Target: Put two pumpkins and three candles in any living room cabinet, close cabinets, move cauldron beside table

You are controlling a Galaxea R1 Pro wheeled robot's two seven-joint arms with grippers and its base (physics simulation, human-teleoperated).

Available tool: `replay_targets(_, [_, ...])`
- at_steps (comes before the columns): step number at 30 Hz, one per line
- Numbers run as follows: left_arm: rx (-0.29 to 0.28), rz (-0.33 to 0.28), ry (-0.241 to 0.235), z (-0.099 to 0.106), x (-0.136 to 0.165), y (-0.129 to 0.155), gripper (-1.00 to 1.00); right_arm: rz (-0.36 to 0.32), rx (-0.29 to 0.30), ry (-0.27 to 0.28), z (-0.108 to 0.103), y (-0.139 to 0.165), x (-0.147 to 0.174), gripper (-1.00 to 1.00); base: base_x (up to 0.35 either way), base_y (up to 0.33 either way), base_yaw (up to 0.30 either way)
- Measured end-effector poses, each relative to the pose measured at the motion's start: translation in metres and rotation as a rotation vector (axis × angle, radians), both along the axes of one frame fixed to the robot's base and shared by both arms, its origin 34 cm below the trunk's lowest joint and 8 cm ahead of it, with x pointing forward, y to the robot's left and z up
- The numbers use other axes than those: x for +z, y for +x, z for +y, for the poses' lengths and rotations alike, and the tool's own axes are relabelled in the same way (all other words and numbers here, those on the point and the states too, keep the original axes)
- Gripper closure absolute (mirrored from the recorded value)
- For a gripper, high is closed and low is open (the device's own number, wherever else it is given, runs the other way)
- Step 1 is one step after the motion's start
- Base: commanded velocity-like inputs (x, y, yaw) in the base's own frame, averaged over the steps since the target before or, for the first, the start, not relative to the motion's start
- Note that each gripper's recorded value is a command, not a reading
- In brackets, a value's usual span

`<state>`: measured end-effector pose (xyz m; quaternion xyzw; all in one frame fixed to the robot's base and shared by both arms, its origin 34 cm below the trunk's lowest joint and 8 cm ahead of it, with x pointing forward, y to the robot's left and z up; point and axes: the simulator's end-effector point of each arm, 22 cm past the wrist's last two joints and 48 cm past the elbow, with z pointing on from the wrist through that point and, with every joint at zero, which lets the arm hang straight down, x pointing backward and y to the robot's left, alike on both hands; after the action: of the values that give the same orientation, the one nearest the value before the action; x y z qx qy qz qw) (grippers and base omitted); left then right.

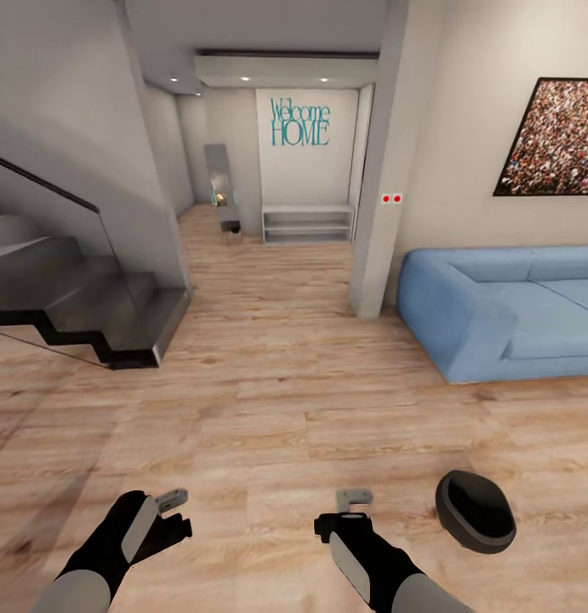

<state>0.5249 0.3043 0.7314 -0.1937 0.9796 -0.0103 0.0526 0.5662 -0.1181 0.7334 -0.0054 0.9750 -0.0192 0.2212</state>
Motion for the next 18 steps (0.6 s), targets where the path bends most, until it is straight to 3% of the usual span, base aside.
replay_targets(18, [0.0, -0.03, 0.0, 0.0, 0.012, 0.008, -1.0, -0.03, 0.0, -0.001, 0.0, 0.008, 0.013, -1.0, 0.321, 0.0, 0.005])
